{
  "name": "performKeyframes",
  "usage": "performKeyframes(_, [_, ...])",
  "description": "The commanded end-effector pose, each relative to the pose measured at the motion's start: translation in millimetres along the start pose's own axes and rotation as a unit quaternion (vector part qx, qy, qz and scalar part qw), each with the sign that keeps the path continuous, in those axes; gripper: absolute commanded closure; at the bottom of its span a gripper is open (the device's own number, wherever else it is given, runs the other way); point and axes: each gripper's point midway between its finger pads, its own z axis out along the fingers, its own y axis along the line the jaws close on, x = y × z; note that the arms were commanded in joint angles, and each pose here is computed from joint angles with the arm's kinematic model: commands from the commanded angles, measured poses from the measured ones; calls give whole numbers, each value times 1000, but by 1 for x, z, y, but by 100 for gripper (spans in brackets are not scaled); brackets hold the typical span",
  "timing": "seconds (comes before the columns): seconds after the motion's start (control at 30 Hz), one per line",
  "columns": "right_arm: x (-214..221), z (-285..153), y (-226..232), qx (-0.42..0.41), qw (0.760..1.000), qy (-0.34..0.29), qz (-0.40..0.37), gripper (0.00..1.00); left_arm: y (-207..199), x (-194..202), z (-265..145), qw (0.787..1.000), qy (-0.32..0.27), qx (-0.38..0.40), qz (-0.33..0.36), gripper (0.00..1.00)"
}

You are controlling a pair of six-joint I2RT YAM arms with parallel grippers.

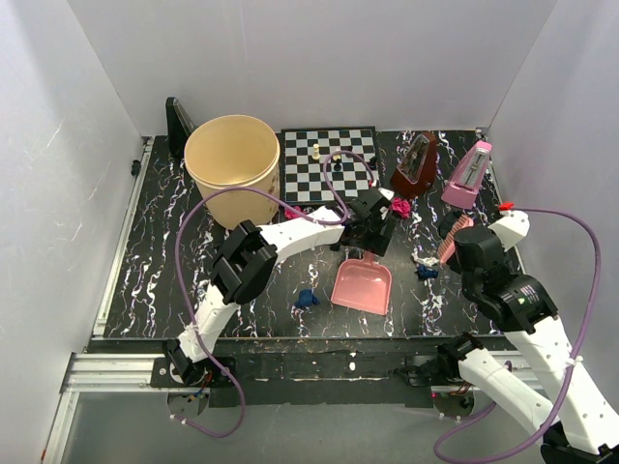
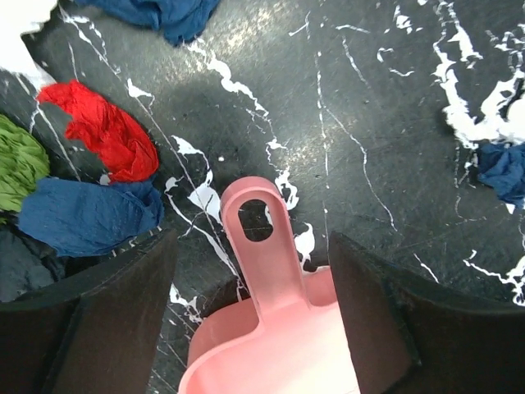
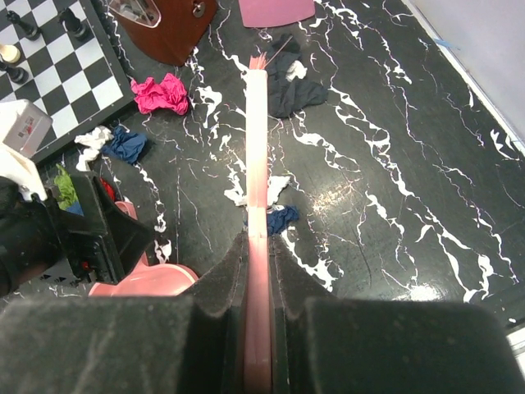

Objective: Sweep away the paper scraps from the table

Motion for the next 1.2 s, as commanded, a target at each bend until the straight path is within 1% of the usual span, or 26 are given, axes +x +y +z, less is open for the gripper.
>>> performKeyframes(0.0, [-8,4,7,-9,1000,-19,12,99,-6,-13,-9,999,-16,-10,-33,34])
performKeyframes(0.07, [-7,4,9,-12,1000,-18,11,99,-6,-13,-8,999,-18,-10,-35,53])
performKeyframes(0.13, [-6,4,9,-13,1000,-17,11,99,-5,-19,-13,999,-27,-13,-33,68])
performKeyframes(0.17, [-6,4,10,-14,1000,-16,10,99,-4,-24,-19,999,-34,-13,-32,73])
performKeyframes(0.27, [-5,5,10,-14,1000,-14,9,99,-4,-38,-43,998,-57,-11,-36,77])
performKeyframes(0.33, [-3,6,11,-17,1000,-12,8,99,-2,-50,-67,996,-77,-7,-42,79])
performKeyframes(0.5, [0,7,22,-43,999,-6,9,99,23,-53,-116,991,-104,-19,-84,79])
performKeyframes(0.6, [1,8,29,-58,998,-2,6,99,52,-51,-148,981,-133,-46,-130,80])
performKeyframes(0.67, [2,8,33,-68,998,0,4,99,75,-47,-162,968,-149,-66,-190,81])
performKeyframes(0.7, [2,8,35,-72,997,1,3,99,88,-43,-169,959,-155,-77,-223,85])
performKeyframes(0.73, [3,8,36,-75,997,3,3,99,97,-41,-175,949,-163,-85,-256,92])
performKeyframes(0.8, [3,8,39,-82,997,3,4,99,116,-35,-186,921,-191,-119,-317,97])
performKeyframes(0.83, [2,7,40,-85,996,2,5,99,120,-29,-189,905,-197,-126,-355,97])
performKeyframes(0.9, [2,7,41,-90,996,1,6,99,129,-16,-193,864,-211,-140,-435,100])
performKeyframes(0.97, [2,6,42,-94,996,2,7,99,142,12,-197,808,-202,-188,-521,100])
performKeyframes(1.0, [2,6,43,-97,995,2,8,99,148,28,-198,774,-189,-224,-561,100])
performKeyframes(1.03, [2,4,43,-101,995,2,7,99,154,40,-201,750,-184,-262,-579,100])
performKeyframes(1.07, [2,3,43,-103,995,3,8,99,157,49,-205,734,-182,-298,-583,100])
performKeyframes(1.1, [1,2,42,-104,994,1,10,99,162,59,-212,704,-180,-342,-596,100])
performKeyframes(1.17, [2,0,42,-107,994,1,10,99,168,76,-222,656,-174,-405,-612,100])
